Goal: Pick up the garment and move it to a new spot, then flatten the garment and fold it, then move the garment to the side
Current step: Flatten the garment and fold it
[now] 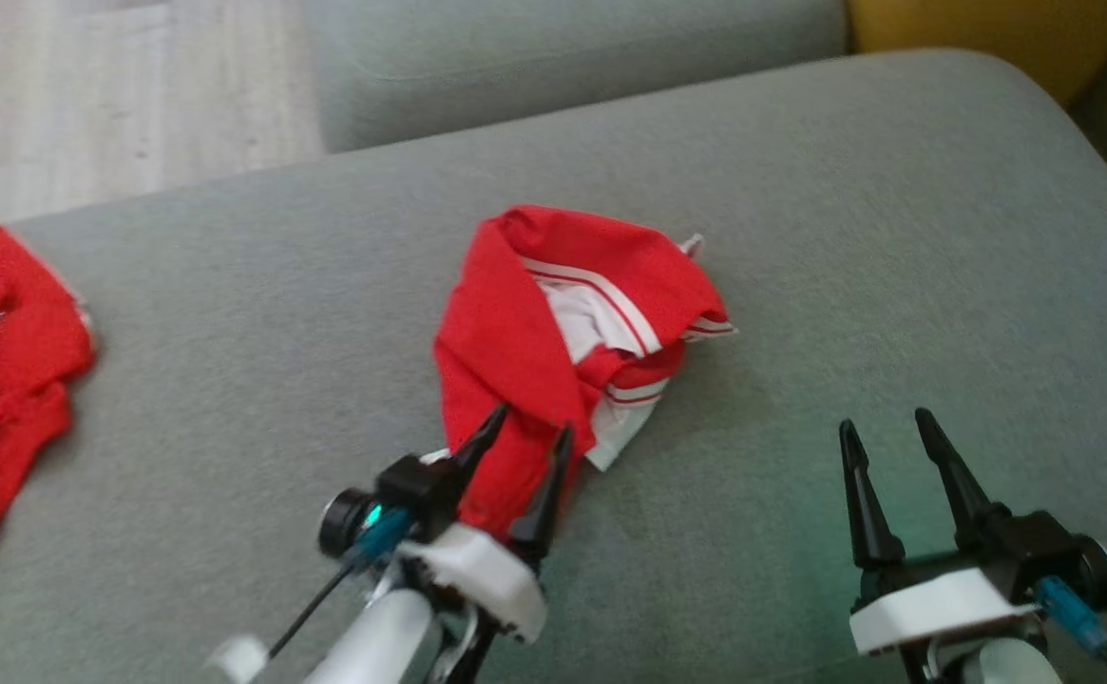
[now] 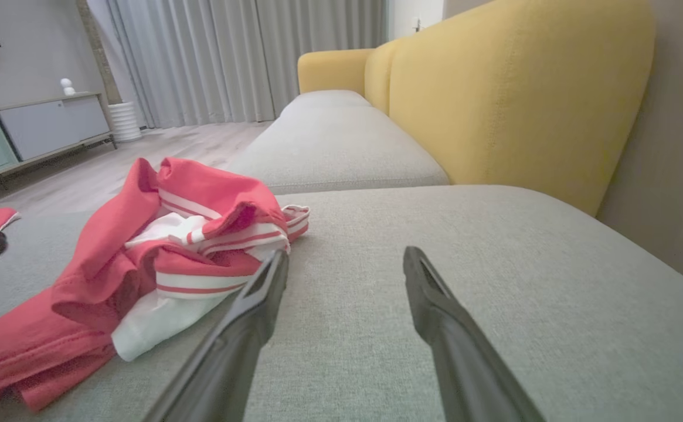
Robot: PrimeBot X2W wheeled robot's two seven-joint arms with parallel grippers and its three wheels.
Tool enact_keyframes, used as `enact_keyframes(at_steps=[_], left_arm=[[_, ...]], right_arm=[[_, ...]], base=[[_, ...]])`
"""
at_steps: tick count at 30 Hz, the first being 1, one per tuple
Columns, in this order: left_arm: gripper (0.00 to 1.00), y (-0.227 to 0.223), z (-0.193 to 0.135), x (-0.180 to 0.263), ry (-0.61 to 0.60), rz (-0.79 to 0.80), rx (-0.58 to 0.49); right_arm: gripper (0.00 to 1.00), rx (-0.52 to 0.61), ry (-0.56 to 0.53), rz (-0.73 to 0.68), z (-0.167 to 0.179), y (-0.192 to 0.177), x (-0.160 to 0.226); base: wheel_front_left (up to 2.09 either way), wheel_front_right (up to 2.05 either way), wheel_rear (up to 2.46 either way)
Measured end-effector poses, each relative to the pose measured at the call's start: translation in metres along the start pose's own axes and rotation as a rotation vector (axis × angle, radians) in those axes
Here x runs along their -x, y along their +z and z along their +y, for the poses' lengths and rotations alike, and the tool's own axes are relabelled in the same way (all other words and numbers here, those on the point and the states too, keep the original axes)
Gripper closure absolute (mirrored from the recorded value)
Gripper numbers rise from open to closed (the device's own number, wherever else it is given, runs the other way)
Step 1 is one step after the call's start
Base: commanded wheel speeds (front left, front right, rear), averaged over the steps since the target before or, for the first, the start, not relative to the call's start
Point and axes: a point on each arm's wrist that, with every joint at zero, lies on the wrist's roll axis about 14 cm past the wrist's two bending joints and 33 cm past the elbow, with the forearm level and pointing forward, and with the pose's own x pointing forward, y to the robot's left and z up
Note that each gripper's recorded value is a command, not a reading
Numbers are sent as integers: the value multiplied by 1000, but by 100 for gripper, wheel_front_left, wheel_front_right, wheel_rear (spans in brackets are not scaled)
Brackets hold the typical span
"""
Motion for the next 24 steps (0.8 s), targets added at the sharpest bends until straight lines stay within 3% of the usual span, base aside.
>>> enact_keyframes(at_steps=[6,14,15,16,18,24], left_arm=[[0,-4,-15,-36,-32,78,-38],[0,-44,10,-46,80,219,-155],[8,-49,13,-45,91,234,-160],[51,-53,16,-43,98,246,-163],[100,-56,19,-41,106,260,-166],[100,-49,20,-39,102,242,-125]], right_arm=[[0,-14,-56,11,-16,-3,4],[0,-22,-101,27,-28,-7,8],[0,-21,-104,28,-29,-7,9],[0,-21,-106,28,-30,-7,9],[0,-21,-110,26,-31,-6,9],[0,-21,-103,14,-30,-3,7]], base=[[0,0,0],[0,0,0],[0,0,0],[0,0,0],[0,0,0],[0,0,0]])
